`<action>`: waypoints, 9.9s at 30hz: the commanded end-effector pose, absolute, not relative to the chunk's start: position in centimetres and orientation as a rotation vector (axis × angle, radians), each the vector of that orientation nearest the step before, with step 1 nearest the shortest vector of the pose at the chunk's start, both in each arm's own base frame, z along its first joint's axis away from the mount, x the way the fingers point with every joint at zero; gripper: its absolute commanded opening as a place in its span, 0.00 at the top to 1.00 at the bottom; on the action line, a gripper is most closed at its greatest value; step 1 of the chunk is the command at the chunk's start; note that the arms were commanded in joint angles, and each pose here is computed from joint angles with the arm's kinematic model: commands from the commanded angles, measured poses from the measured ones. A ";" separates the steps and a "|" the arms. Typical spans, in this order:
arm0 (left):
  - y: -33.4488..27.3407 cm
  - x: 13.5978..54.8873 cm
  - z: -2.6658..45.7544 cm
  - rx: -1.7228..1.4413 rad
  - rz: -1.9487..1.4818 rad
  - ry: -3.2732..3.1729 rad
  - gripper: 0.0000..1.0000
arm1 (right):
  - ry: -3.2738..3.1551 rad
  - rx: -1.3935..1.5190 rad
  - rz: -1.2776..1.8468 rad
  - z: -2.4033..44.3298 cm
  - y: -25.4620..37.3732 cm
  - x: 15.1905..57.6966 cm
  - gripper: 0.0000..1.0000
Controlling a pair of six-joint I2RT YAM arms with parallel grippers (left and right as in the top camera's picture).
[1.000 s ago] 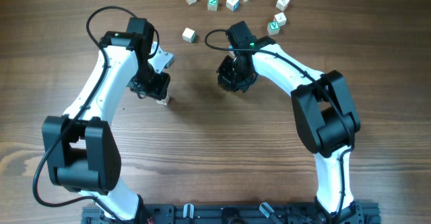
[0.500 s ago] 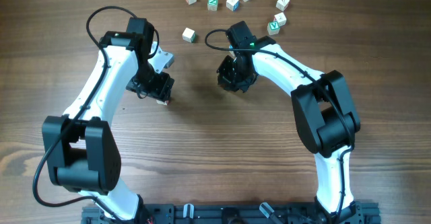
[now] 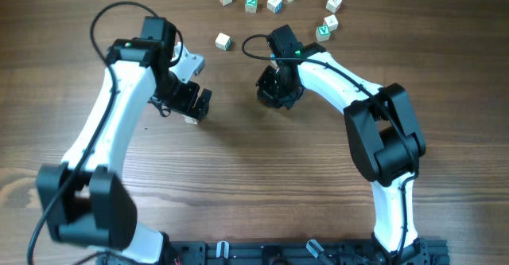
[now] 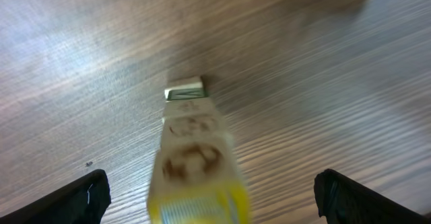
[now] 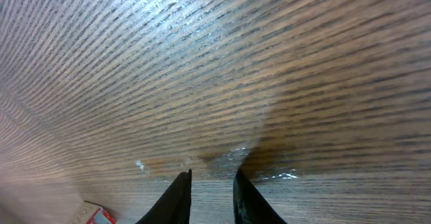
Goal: Form a tower
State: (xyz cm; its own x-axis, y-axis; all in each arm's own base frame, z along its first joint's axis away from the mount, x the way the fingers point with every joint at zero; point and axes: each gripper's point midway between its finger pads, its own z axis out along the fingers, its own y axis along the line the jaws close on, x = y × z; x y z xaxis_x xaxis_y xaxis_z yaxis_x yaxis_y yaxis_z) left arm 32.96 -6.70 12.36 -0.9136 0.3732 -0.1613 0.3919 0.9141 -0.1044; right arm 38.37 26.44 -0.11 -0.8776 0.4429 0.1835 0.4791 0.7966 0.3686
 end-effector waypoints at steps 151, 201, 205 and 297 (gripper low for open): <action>7.2 36.6 23.3 -0.334 -0.274 2.478 0.00 | -2.650 -0.745 -1.178 0.5 40.5 30.4 0.96; -0.3 37.1 27.5 -0.066 -0.283 2.479 0.00 | -3.274 -0.526 -0.476 21.1 17.4 35.8 0.00; -4.6 37.3 28.3 0.048 -0.314 2.475 0.00 | -3.346 -0.603 -0.386 21.1 15.4 37.5 0.00; -5.2 33.9 12.0 0.290 0.033 2.942 0.00 | -3.391 -0.435 -0.293 19.5 14.9 37.7 0.00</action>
State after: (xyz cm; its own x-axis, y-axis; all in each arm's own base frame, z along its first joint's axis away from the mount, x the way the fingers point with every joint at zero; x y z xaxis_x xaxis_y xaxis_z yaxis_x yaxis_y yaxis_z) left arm 33.61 -5.72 12.30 -0.9646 0.1948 -0.1776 0.1928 0.9808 0.0288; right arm 37.55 15.26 19.67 -0.9262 0.2849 -0.2469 0.2326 0.9473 0.2203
